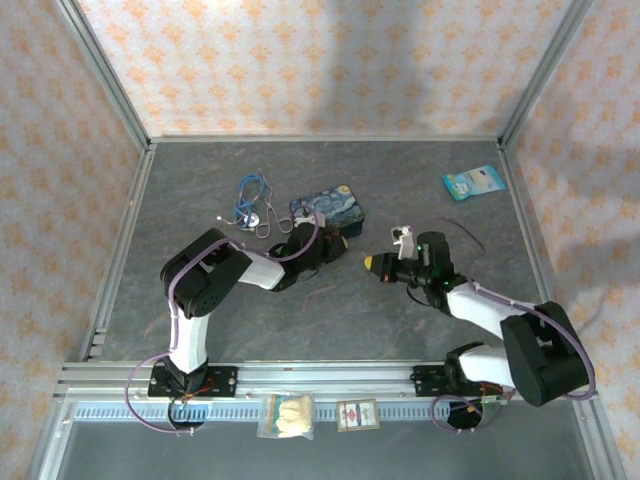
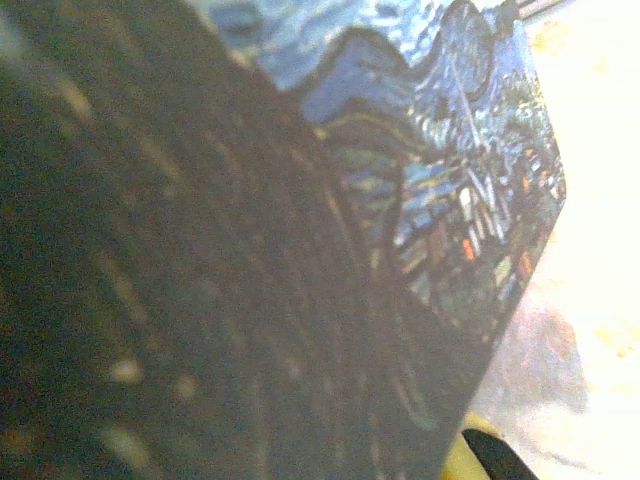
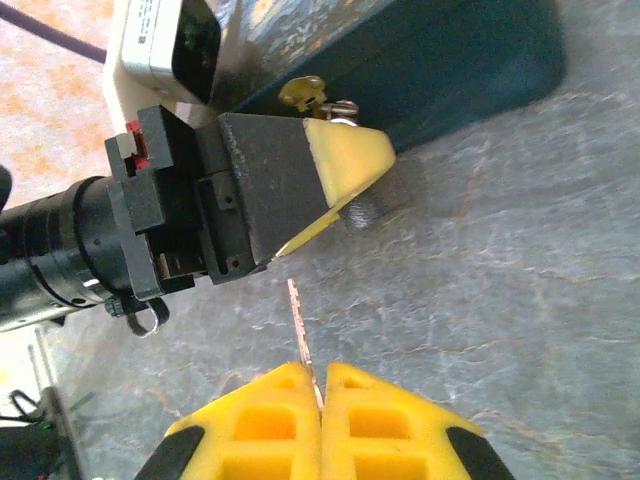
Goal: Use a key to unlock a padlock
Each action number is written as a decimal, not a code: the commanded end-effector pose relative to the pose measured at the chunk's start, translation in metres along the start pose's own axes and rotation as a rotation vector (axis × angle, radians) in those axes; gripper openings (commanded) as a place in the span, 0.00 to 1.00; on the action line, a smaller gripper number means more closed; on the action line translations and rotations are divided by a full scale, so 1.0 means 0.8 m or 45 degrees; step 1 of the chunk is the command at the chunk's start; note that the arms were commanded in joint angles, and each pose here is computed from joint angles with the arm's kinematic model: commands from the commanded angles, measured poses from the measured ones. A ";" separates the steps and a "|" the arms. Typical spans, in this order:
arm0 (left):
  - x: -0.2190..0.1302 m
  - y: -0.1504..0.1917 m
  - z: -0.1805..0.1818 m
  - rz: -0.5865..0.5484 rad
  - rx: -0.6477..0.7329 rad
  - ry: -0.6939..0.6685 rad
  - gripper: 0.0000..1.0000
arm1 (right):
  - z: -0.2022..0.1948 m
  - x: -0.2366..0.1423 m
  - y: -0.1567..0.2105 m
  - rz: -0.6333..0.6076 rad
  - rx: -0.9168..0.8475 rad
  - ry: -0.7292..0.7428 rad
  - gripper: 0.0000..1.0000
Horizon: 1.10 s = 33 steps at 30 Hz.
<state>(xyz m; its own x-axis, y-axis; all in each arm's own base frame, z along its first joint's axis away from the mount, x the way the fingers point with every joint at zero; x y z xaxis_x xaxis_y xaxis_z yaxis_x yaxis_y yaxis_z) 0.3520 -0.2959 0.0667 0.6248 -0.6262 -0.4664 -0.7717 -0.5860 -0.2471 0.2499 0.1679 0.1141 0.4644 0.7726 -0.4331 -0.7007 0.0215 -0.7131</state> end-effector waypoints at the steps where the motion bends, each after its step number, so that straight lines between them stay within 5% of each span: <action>1: -0.017 -0.008 -0.044 0.047 -0.103 0.242 0.00 | 0.024 -0.001 -0.020 -0.118 -0.035 -0.185 0.00; 10: -0.040 -0.017 -0.096 0.077 -0.115 0.430 0.00 | 0.024 0.022 -0.007 -0.040 0.055 -0.384 0.00; 33: -0.047 -0.009 -0.095 0.119 -0.164 0.486 0.00 | 0.002 0.029 -0.025 -0.079 0.066 -0.361 0.00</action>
<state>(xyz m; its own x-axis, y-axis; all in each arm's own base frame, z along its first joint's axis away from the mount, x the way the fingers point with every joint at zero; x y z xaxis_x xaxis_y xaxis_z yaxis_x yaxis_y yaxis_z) 0.3448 -0.3040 0.1207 0.5708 -0.7844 -0.2425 -0.8168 -0.5726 -0.0703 0.2643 0.1837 0.1044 0.3357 0.9043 -0.2638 -0.7524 0.0889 -0.6527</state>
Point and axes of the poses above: each hand's point on the last joint's axis, 136 mm out from that joint toward the fingers, its own x axis out along the fingers, its own z axis along the line the jaws close on, y = z × x, the point moved 4 cm from there along -x, back along the fingers, and after that the axes turned 13 degrees about -x, right-handed, at the moved point
